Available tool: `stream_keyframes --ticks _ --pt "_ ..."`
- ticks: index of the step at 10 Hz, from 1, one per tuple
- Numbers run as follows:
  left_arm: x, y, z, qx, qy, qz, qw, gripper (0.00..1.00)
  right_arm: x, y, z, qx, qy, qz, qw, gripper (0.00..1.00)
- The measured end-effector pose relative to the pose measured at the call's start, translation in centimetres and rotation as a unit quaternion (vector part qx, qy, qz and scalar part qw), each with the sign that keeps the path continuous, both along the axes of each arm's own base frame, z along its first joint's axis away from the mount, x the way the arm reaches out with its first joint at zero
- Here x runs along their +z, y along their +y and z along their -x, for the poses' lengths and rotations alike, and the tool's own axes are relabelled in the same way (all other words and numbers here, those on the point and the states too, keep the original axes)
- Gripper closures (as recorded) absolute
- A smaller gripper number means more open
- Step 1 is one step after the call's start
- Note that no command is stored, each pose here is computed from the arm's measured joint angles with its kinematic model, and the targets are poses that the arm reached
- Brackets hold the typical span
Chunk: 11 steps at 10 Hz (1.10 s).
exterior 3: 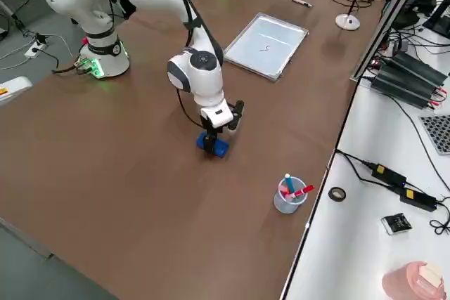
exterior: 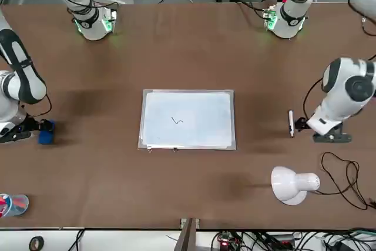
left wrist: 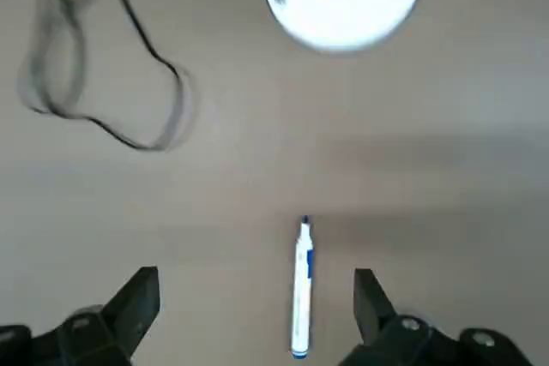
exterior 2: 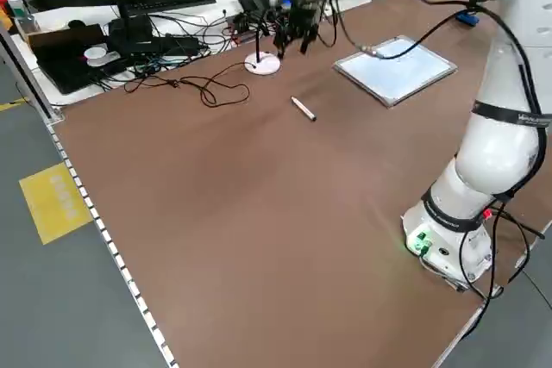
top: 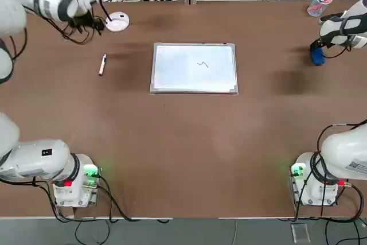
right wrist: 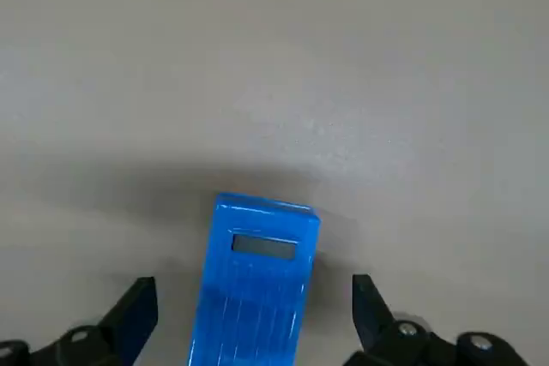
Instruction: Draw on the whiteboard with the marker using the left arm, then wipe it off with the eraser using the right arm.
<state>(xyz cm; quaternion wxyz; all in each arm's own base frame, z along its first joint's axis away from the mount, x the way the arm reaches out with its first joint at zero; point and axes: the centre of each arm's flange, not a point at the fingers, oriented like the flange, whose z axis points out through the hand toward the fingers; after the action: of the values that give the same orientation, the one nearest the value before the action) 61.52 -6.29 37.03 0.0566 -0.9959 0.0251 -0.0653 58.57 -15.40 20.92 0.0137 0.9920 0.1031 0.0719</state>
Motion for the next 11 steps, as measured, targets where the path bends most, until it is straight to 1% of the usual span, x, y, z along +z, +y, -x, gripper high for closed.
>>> stream_keyframes --ticks 1,2,4,6,8,11 --pt "2.9 -0.1 0.5 0.004 -0.010 -0.002 1.000 0.00 0.0 0.0 0.0 0.000 -0.002 0.001 1.000 0.00" --pt "5.6 -0.5 1.2 0.007 -0.009 -0.001 1.000 0.00 -0.1 0.0 0.1 0.000 -0.003 0.001 1.000 0.00" --pt "10.7 -1.3 3.3 0.003 0.016 0.007 1.000 0.00 -0.4 0.1 0.2 0.000 -0.005 0.001 1.000 0.00" --pt "15.0 -1.2 5.0 -0.007 0.030 0.020 0.999 0.00 -0.6 0.1 0.2 0.000 -0.006 0.002 1.000 0.00" --pt "18.3 0.0 6.7 -0.007 0.035 0.025 0.999 0.00 -0.7 0.1 0.2 0.000 -0.007 0.002 1.000 0.00" --pt "21.6 0.8 9.5 0.000 0.043 0.028 0.999 0.00 -1.3 0.0 0.3 -0.001 -0.008 0.003 1.000 0.00"
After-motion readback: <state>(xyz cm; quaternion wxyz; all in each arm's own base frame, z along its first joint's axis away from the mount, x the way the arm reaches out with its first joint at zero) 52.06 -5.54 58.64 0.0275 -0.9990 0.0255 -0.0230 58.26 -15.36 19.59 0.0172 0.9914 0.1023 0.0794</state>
